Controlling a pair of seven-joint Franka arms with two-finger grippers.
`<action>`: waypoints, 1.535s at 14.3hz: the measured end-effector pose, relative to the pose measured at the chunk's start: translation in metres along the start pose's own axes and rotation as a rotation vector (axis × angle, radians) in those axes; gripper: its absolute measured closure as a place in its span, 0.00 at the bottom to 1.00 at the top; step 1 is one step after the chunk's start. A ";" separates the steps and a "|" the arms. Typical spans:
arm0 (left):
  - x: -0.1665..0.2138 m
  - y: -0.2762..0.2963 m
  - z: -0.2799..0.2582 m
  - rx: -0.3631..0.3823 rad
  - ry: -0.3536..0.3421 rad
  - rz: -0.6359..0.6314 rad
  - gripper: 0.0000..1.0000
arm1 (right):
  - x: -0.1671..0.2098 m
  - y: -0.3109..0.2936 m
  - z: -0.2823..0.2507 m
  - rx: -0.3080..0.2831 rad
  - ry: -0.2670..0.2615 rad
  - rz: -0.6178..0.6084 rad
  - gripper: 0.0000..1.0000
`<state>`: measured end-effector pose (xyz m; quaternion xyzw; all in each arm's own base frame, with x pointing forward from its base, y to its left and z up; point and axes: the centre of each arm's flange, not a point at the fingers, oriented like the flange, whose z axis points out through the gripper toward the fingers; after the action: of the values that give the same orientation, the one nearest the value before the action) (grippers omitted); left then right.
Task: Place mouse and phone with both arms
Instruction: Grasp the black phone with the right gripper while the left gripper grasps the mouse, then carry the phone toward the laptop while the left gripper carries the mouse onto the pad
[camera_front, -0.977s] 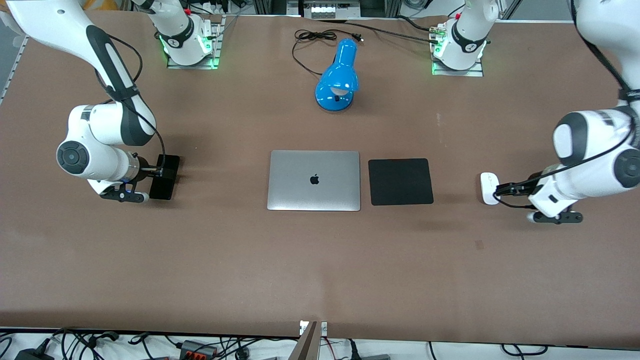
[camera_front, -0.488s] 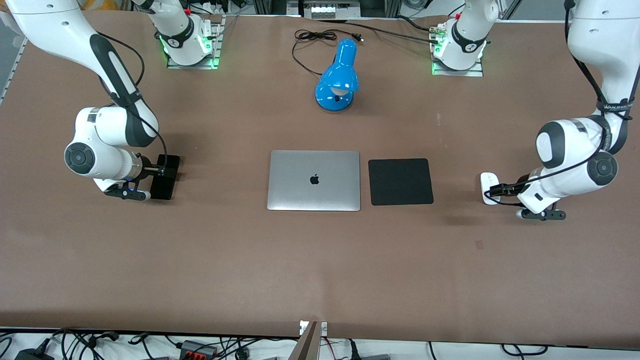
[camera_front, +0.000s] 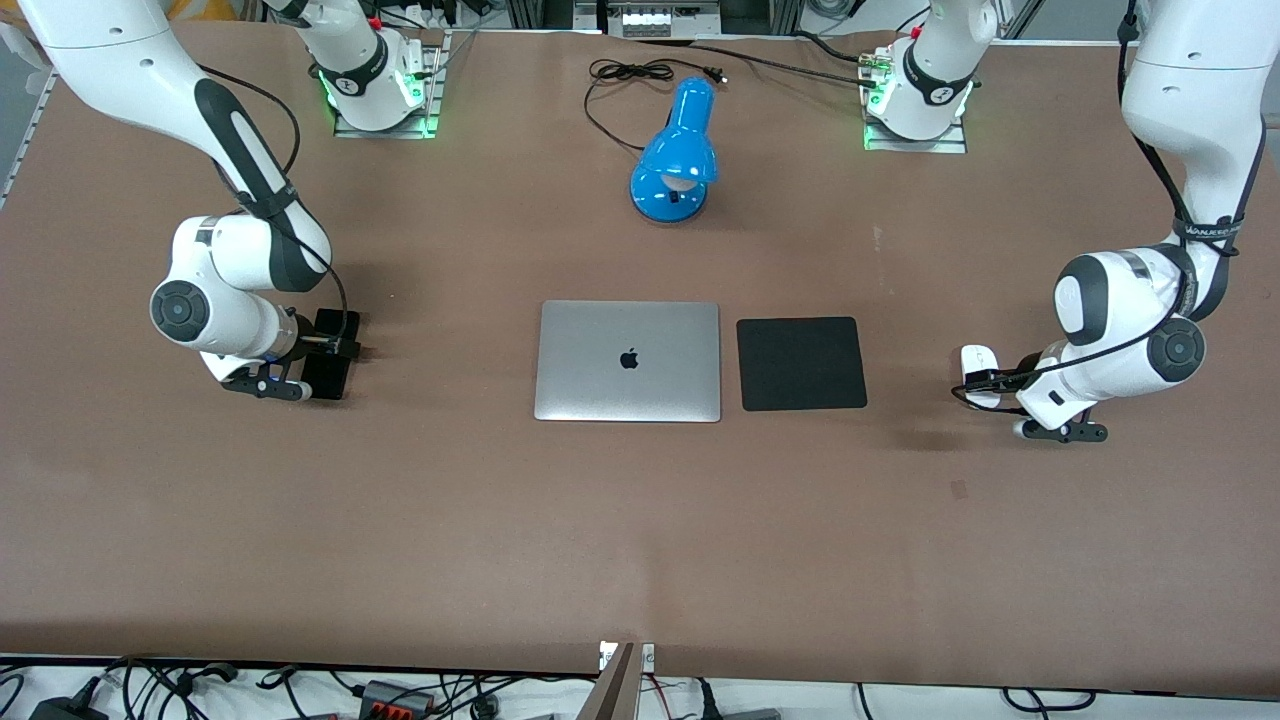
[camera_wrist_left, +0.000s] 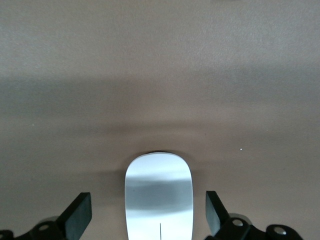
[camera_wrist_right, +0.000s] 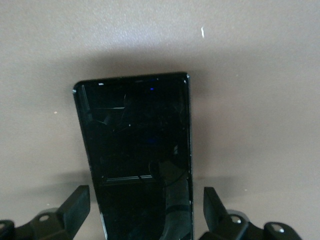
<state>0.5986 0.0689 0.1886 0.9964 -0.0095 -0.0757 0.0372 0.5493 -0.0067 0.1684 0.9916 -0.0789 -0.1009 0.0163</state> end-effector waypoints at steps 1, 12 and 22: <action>0.000 0.000 0.004 -0.001 -0.006 0.002 0.00 | 0.000 0.000 0.002 0.000 0.000 0.000 0.00; 0.000 0.003 0.016 -0.006 -0.017 0.014 0.38 | 0.002 -0.004 0.000 0.004 0.028 -0.007 0.20; 0.009 0.133 -0.094 -0.040 -0.055 -0.012 0.38 | -0.041 -0.195 -0.023 0.010 0.098 -0.130 0.20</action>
<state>0.6205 -0.0572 0.2900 0.9930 -0.0029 -0.1033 0.0563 0.5445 0.1931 0.1894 0.9985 -0.0140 -0.0526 0.0085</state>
